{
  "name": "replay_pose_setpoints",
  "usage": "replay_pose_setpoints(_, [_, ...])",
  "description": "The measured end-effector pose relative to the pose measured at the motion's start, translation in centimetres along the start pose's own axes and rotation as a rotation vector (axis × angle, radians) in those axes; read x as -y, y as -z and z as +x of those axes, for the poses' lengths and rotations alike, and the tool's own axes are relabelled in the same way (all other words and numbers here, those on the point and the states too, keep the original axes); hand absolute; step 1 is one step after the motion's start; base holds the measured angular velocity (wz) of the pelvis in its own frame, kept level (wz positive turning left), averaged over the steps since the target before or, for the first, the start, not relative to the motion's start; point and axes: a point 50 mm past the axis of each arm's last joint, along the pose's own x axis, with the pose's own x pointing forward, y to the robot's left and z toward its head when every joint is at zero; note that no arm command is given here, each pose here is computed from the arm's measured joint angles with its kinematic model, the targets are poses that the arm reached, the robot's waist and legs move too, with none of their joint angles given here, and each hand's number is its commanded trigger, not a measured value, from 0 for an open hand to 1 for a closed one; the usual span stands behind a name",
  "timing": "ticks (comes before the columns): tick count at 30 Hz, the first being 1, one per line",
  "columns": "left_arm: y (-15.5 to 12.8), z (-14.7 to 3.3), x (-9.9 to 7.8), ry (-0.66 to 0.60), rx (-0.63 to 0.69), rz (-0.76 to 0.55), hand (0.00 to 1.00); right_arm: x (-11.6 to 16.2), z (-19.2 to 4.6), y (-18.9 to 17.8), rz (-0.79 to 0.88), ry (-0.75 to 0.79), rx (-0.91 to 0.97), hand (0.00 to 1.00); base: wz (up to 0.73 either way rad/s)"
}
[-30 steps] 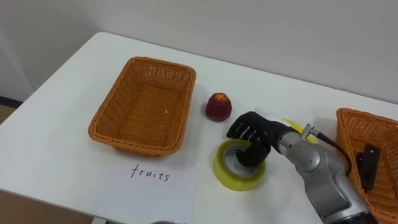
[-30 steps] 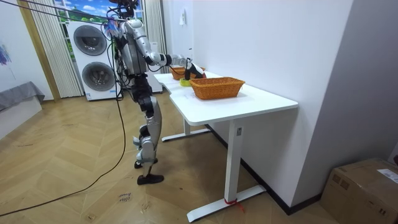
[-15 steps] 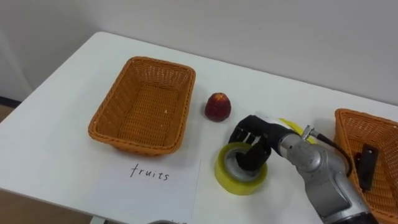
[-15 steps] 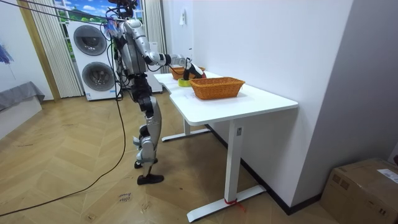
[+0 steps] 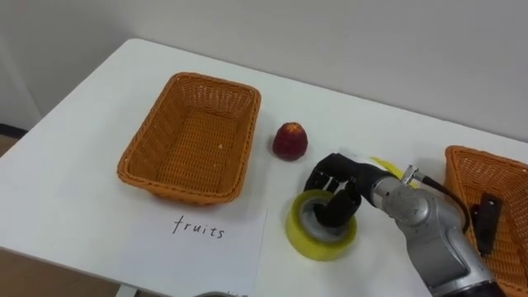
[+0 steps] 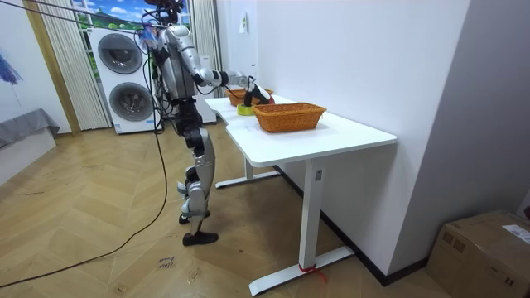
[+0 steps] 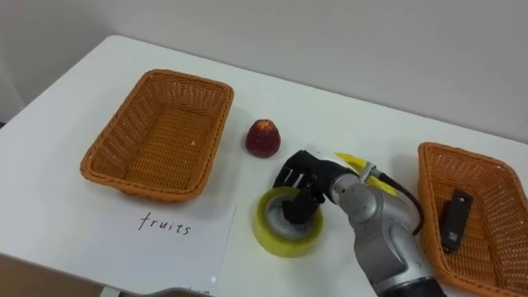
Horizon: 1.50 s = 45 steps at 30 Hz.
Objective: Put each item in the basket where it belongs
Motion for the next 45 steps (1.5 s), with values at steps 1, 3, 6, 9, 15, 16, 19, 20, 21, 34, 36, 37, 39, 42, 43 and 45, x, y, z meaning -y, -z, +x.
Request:
replay_pose_setpoints(1, [0.1,0.0,0.0,-0.005,-0.003,0.000,0.00,0.0,0.0,0.0,0.022,-0.004,0.010,1.00,0.00])
replay_pose_setpoints(3, [0.3,0.0,0.0,-0.016,-0.007,-0.002,0.00,0.1,-0.2,0.1,0.034,0.004,0.015,1.00,0.00])
replay_pose_setpoints(6, [0.7,-0.1,0.0,-0.018,-0.017,-0.007,0.00,0.1,-0.7,-0.1,0.035,0.016,0.032,1.00,0.00])
replay_pose_setpoints(9, [0.8,-0.1,0.0,-0.018,-0.014,-0.007,0.00,0.3,-1.3,-0.2,0.057,0.036,0.058,1.00,0.02])
replay_pose_setpoints(15, [1.8,-0.4,0.2,-0.011,-0.012,-0.007,0.00,0.8,-2.4,0.3,0.188,0.093,0.148,1.00,-0.01])
replay_pose_setpoints(16, [2.0,-0.4,0.3,-0.009,-0.010,-0.009,0.00,1.0,-2.5,0.4,0.211,0.110,0.161,1.00,-0.09])
replay_pose_setpoints(19, [2.0,-0.5,0.5,-0.008,0.006,-0.020,0.00,2.2,-3.2,0.6,0.268,0.178,0.202,1.00,-0.05])
replay_pose_setpoints(20, [2.1,-0.5,0.5,-0.009,0.007,-0.020,0.00,2.5,-3.4,0.5,0.269,0.198,0.207,1.00,0.04])
replay_pose_setpoints(21, [2.2,-0.6,0.6,-0.014,0.007,-0.019,0.00,3.0,-3.7,0.4,0.273,0.239,0.217,1.00,0.00])
replay_pose_setpoints(34, [4.2,-1.1,1.4,0.010,-0.032,0.013,0.00,6.3,-6.0,1.1,0.401,0.565,0.305,1.00,0.00])
replay_pose_setpoints(36, [4.6,-1.3,1.6,0.019,-0.041,0.015,0.00,6.7,-6.3,1.4,0.433,0.598,0.309,1.00,0.00])
replay_pose_setpoints(37, [4.7,-1.3,1.6,0.020,-0.044,0.014,0.00,6.9,-6.5,1.6,0.456,0.625,0.311,1.00,0.00])
replay_pose_setpoints(39, [4.8,-1.3,1.7,0.020,-0.045,0.013,0.00,7.3,-6.8,1.9,0.481,0.664,0.310,1.00,0.02])
replay_pose_setpoints(42, [5.0,-1.4,1.7,0.021,-0.050,0.006,0.00,7.6,-7.2,2.3,0.512,0.713,0.312,1.00,-0.01])
replay_pose_setpoints(43, [4.9,-1.4,1.7,0.019,-0.047,0.000,0.00,7.7,-7.3,2.6,0.523,0.725,0.308,1.00,-0.05])
replay_pose_setpoints(45, [4.9,-1.4,1.7,0.018,-0.045,-0.006,0.00,7.7,-7.6,3.0,0.547,0.739,0.302,1.00,-0.07])
